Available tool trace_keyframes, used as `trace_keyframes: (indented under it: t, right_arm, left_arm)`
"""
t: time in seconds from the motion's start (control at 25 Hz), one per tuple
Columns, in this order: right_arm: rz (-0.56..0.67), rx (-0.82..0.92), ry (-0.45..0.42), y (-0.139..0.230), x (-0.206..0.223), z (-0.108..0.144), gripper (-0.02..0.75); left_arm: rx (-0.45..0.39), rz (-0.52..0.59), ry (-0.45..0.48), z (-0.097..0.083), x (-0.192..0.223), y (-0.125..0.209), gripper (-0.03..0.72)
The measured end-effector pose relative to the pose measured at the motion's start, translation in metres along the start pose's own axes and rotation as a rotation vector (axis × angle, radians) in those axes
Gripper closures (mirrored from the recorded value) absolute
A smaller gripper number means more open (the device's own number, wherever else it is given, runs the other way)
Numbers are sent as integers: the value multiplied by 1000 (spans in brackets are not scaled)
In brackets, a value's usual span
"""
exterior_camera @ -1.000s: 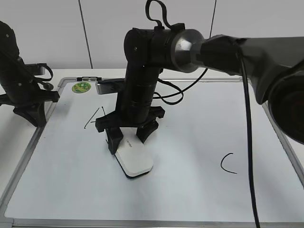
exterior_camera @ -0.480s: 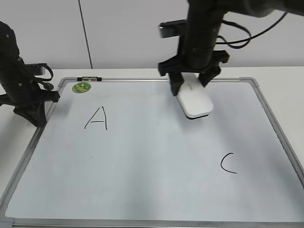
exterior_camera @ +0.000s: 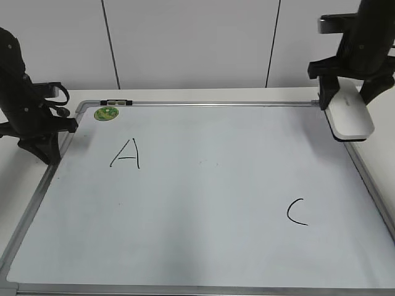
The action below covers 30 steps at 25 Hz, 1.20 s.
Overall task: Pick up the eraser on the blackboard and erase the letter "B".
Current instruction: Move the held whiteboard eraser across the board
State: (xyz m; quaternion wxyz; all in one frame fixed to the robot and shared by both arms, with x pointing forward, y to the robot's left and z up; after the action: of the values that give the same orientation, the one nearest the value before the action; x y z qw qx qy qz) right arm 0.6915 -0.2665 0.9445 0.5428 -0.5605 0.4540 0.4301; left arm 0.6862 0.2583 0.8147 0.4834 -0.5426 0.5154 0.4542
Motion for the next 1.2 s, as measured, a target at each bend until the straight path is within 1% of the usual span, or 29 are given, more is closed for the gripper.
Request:
trace_keyframes:
  t: [0.16,0.24,0.28,0.44,0.6,1.2]
  right_arm:
    - [8,14,-13,0,3,-19,209]
    - [19,13,-30,0,7,-23,209]
    - [29,17,-45,1,11,-23,209]
    - [81,6,-55,5,35,-23,209]
    - [112,9,-60,8,48,-22,209]
    - [128,0,-58,9,56,-22,209]
  left_arm:
    - [-1,0,1,0,0,0,615]
    - [-1,0,1,0,0,0,615]
    - [-1,0,1,0,0,0,615]
    - [-1,0,1,0,0,0,615]
    - [-1,0,1,0,0,0,615]
    - [-1,-2,2,0,0,0,615]
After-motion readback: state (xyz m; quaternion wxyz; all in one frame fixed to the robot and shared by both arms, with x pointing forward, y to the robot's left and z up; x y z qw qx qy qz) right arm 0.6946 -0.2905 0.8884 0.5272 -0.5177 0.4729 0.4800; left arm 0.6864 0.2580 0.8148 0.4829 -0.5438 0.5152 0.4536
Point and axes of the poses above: a point on each arm's last joint axis where the gripper is mounted, x pointing out along that axis toward the gripper, z along the wrist's bending axis when the last joint is at zero, y = z × x, the point moved 9 cm from there along x, pointing out along that axis toward the gripper, and after that the axes turned 1 degree about x, right-handed, at the moved point
